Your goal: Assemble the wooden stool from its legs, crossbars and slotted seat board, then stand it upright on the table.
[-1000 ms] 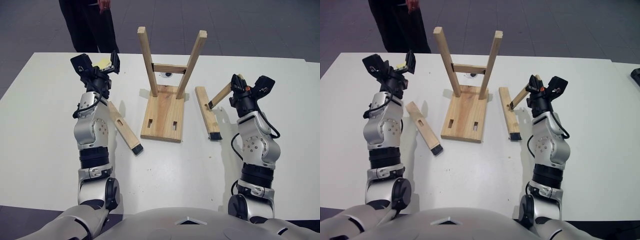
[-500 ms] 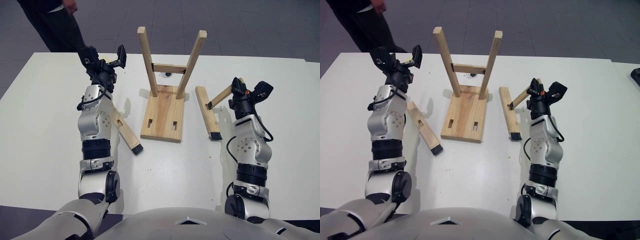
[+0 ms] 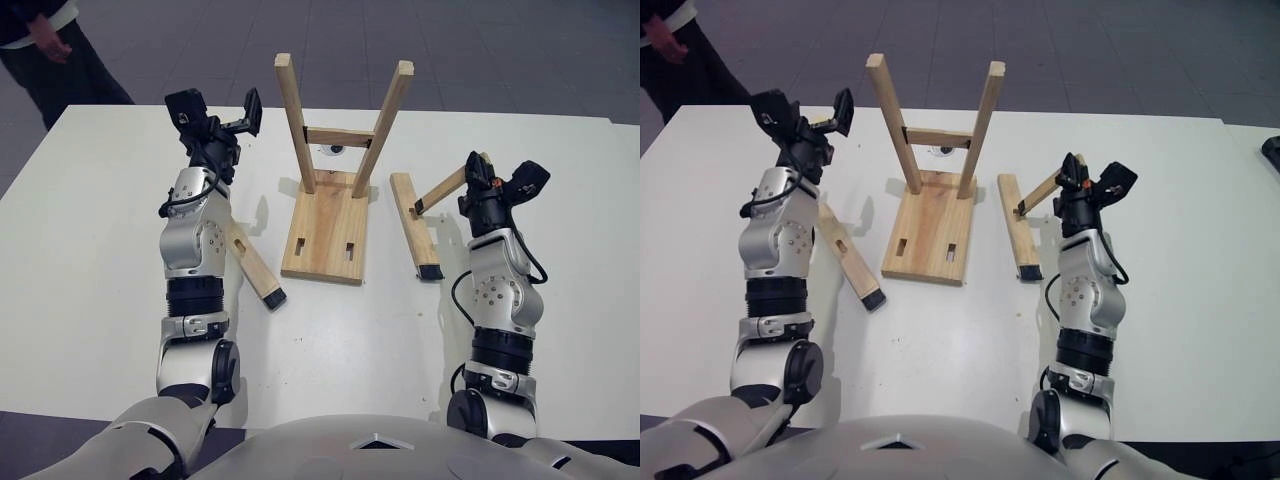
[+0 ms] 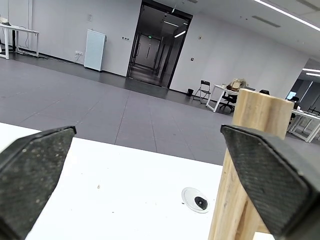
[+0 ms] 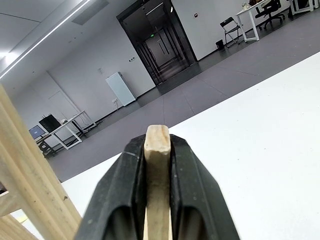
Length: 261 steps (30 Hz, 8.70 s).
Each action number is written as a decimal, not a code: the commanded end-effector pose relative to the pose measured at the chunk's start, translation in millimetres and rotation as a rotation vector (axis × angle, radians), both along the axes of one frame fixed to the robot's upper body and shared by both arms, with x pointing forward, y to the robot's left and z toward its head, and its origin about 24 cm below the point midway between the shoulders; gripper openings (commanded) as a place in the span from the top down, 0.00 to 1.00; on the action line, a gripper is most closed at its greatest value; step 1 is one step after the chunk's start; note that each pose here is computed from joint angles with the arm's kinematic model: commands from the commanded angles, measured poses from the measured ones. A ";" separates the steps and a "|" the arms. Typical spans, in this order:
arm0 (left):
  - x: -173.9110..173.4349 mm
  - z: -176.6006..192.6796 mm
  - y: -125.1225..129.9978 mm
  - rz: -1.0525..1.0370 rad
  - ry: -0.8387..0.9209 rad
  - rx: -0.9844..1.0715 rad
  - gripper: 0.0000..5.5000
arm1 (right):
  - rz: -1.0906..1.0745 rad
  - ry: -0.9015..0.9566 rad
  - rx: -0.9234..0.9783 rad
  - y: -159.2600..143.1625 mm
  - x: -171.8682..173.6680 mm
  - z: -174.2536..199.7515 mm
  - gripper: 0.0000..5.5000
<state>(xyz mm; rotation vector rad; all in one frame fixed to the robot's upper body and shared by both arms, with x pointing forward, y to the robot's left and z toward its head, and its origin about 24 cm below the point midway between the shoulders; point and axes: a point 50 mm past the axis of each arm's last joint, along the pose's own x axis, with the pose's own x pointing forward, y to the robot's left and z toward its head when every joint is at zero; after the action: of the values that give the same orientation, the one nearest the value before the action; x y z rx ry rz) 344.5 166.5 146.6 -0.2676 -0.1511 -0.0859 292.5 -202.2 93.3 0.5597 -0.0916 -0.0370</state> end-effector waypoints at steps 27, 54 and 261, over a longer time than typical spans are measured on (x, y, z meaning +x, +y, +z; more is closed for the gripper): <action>3.7 4.4 -9.3 -0.036 -0.015 0.045 0.02 | 0.024 0.063 -0.077 10.3 2.4 -16.3 0.92; -4.4 32.6 -24.2 -0.055 -0.122 0.128 0.02 | 0.018 0.218 -0.410 31.6 -10.2 -42.0 0.92; -37.1 62.2 13.8 0.204 -0.184 0.052 0.02 | 0.169 0.631 -0.492 15.5 -36.1 -39.5 0.07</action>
<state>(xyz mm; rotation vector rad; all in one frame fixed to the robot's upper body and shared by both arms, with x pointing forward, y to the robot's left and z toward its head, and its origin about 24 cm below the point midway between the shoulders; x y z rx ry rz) 304.2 184.1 209.9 -0.1918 -0.3803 0.0910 253.3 -187.1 55.8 0.0371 0.5264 -0.0160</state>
